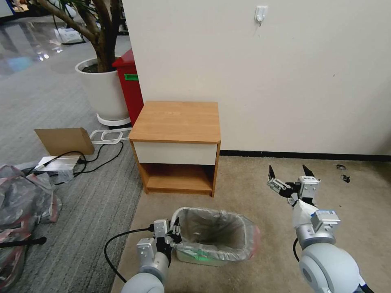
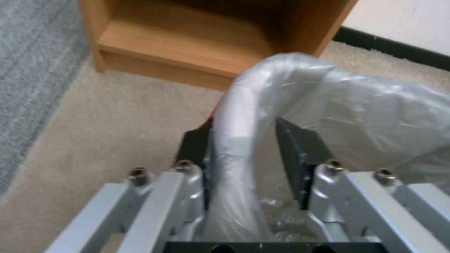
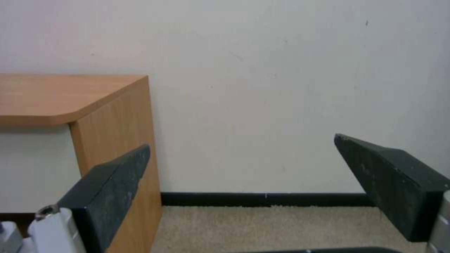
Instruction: Pick up the garbage bag from the table and place it over the trash can.
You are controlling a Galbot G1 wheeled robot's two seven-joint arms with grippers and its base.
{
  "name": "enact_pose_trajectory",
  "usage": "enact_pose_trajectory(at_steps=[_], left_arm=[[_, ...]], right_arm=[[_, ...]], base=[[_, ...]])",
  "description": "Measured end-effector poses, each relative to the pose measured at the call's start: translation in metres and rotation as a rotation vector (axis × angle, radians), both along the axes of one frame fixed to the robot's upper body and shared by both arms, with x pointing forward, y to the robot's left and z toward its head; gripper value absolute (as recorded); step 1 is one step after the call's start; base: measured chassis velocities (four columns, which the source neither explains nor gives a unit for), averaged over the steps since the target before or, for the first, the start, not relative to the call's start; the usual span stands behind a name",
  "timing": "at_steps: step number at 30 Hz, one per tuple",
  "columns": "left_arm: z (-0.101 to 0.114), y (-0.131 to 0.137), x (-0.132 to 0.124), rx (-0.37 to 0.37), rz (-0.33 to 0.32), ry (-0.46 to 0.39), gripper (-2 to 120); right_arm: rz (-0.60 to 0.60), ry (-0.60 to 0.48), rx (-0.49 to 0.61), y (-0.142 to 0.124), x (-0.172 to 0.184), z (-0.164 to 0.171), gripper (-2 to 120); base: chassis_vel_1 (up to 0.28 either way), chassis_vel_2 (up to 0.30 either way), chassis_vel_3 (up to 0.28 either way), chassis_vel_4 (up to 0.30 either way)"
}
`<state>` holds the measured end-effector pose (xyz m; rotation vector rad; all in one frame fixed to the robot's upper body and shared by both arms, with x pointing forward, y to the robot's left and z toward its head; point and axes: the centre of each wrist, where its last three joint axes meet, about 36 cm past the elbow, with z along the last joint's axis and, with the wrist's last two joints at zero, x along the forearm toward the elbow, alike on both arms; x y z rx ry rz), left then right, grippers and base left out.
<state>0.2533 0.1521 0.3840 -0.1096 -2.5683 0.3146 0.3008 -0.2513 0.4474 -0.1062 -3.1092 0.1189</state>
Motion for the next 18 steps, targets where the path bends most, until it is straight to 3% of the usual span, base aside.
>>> enact_pose_trajectory(at_steps=[3, 8, 13, 15, 18], left_arm=[[0.006, 0.008, 0.0, 0.017, 0.004, -0.006, 53], [0.007, 0.016, 0.001, 0.056, 0.011, -0.026, 68], [0.003, 0.031, 0.002, 0.117, 0.002, -0.128, 84], [0.003, 0.044, 0.004, 0.153, -0.009, -0.213, 93], [0.006, 0.086, 0.003, 0.297, -0.032, -0.413, 99]], right_arm=[[-0.003, 0.001, 0.014, 0.001, -0.001, 0.001, 100], [-0.002, 0.01, 0.041, 0.003, -0.003, 0.001, 100], [0.001, 0.01, 0.081, 0.006, -0.009, -0.003, 100], [0.005, 0.009, 0.1, 0.008, -0.014, -0.005, 100], [0.015, 0.017, 0.135, 0.007, -0.033, -0.01, 100]], base=[[0.0, 0.0, 0.0, 0.0], [0.0, 0.0, 0.0, 0.0], [0.0, 0.0, 0.0, 0.0], [0.0, 0.0, 0.0, 0.0], [0.0, 0.0, 0.0, 0.0]])
